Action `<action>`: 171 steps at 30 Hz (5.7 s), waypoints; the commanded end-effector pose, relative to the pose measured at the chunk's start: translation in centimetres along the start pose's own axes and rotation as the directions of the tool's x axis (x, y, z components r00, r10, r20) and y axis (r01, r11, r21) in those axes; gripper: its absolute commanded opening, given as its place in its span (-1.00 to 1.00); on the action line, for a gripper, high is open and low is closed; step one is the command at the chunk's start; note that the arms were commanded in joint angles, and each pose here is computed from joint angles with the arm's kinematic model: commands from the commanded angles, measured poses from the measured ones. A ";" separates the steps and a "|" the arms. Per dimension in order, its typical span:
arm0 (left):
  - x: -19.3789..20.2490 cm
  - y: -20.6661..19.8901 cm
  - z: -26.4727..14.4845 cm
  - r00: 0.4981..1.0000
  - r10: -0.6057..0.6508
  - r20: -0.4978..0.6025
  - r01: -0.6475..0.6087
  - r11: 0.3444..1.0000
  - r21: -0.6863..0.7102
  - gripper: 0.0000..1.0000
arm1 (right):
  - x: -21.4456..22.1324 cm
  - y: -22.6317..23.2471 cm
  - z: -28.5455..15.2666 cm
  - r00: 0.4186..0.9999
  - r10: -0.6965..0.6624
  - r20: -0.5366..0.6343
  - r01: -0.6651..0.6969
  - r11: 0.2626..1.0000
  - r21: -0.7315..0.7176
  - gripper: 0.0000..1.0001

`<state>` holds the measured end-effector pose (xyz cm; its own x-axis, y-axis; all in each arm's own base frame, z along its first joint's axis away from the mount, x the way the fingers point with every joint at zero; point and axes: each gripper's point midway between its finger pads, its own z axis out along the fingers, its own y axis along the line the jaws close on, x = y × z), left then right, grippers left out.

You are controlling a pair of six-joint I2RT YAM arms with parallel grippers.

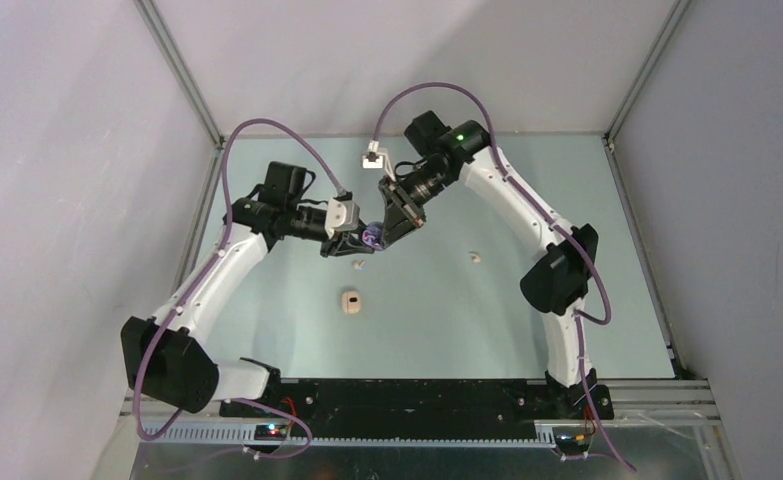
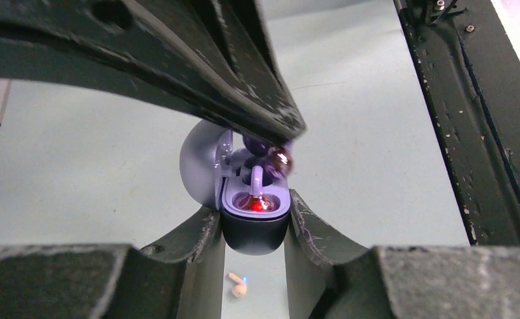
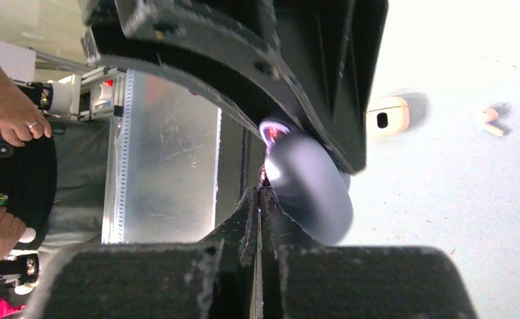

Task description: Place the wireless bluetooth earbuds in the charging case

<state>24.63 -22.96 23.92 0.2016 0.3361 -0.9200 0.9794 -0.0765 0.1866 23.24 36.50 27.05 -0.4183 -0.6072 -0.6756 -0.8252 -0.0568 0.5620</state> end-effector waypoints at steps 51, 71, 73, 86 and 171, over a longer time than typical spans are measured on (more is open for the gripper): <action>-3.2 0.5 0.0 0.985 0.112 0.134 -0.108 0.993 -0.038 -1.00 | -0.5 0.2 -2.3 0.986 -0.100 0.131 0.109 0.992 -0.063 -1.00; -2.6 -0.8 0.0 0.983 0.147 0.112 -0.148 0.989 0.002 -1.00 | -0.8 -0.7 -2.6 0.985 -0.124 0.119 0.124 0.992 0.007 -1.00; -2.8 -0.9 0.0 0.982 0.150 0.114 -0.151 0.989 0.002 -1.00 | -0.8 -0.8 -2.5 0.985 -0.128 0.112 0.127 0.992 0.015 -1.00; -3.5 -0.4 -0.1 0.981 0.137 0.134 -0.135 0.991 -0.026 -1.00 | 0.0 -0.6 -1.3 0.989 -0.121 0.079 0.121 0.993 0.007 -1.00; -3.2 -0.4 0.2 0.984 0.049 0.171 -0.043 0.998 -0.035 -1.00 | -2.9 -0.7 -3.0 0.952 -0.279 0.129 0.250 0.947 0.200 -0.67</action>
<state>25.32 -23.45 24.18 0.2007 0.2698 -0.9418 0.9778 0.0035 0.2094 24.85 35.77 27.66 -0.3300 -0.5171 -0.7898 -0.9089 -0.0520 0.4138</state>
